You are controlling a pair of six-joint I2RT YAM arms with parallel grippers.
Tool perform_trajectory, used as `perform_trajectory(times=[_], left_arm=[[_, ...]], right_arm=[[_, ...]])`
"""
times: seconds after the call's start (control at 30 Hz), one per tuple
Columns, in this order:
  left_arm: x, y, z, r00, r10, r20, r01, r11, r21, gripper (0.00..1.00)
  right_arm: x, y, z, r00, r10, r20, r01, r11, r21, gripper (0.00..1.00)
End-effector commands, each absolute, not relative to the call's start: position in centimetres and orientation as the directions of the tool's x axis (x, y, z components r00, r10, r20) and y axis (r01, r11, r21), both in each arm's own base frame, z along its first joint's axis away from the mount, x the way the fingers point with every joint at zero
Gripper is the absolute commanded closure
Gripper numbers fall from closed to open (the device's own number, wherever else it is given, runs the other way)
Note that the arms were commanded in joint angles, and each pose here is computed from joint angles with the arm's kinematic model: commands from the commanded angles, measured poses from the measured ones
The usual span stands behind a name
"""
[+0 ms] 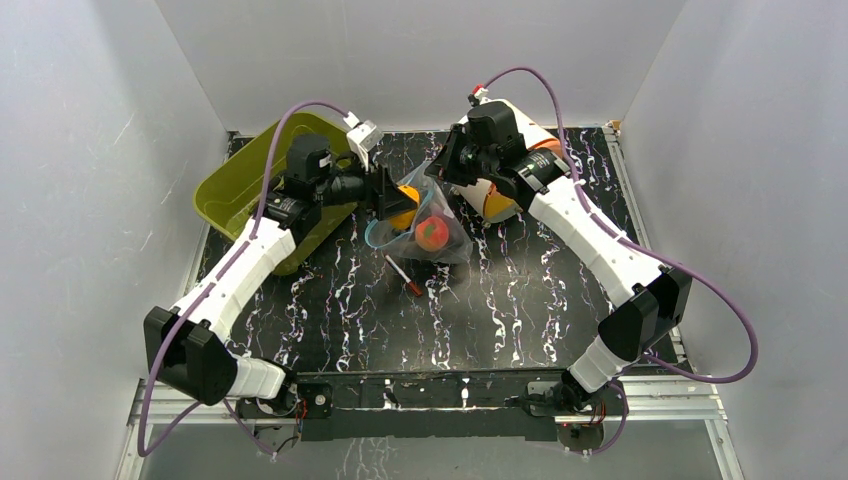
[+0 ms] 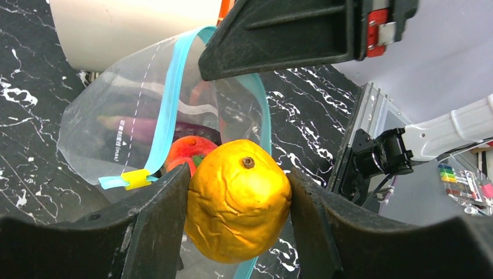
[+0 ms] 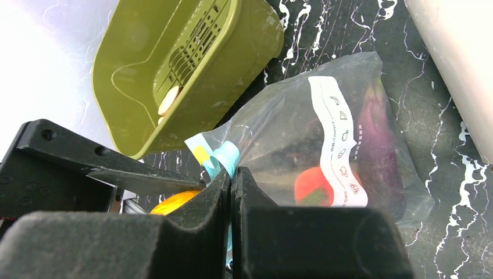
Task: Place the food in the zip-top bag and seal the zipper
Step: Place the fake fruit in the zipper food storage bag, then move the bin to the center of the board.
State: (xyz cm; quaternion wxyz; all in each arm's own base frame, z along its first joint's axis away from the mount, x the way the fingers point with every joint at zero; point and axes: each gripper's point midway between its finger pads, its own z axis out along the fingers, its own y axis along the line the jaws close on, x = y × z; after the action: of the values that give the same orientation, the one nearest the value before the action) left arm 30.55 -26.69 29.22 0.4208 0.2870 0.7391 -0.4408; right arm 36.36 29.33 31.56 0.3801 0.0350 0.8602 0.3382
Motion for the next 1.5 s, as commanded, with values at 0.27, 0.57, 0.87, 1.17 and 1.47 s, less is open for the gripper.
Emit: perform_trajectory(times=[0.27, 0.57, 0.87, 1.17, 1.47], left_arm=[[31.9, -26.6, 28.3, -0.502, 0.077, -0.861, 0.767, 0.500, -0.402, 0.29], [36.0, -23.4, 29.9, -0.548, -0.135, -0.825, 0.488, 0.750, -0.446, 0.29], [39.2, -20.5, 33.2, -0.474, -0.369, -0.799, 0.228, 0.825, -0.516, 0.32], [38.2, -15.9, 34.9, -0.338, -0.769, -0.542, -0.213, 0.624, -0.752, 0.34], [35.3, -11.0, 28.5, -0.080, -0.982, -0.170, -0.710, 0.176, -0.682, 0.32]], right_arm=[[37.2, 29.6, 36.8, -0.618, 0.380, -0.688, -0.289, 0.704, 0.648, 1.00], [37.1, 29.1, 36.2, -0.625, 0.376, -0.684, -0.276, 0.714, 0.644, 1.00], [37.1, 28.7, 36.1, -0.621, 0.372, -0.691, -0.273, 0.723, 0.635, 1.00], [37.1, 28.2, 36.6, -0.607, 0.369, -0.704, -0.278, 0.732, 0.622, 1.00], [37.1, 28.2, 37.0, -0.603, 0.367, -0.708, -0.286, 0.729, 0.622, 1.00]])
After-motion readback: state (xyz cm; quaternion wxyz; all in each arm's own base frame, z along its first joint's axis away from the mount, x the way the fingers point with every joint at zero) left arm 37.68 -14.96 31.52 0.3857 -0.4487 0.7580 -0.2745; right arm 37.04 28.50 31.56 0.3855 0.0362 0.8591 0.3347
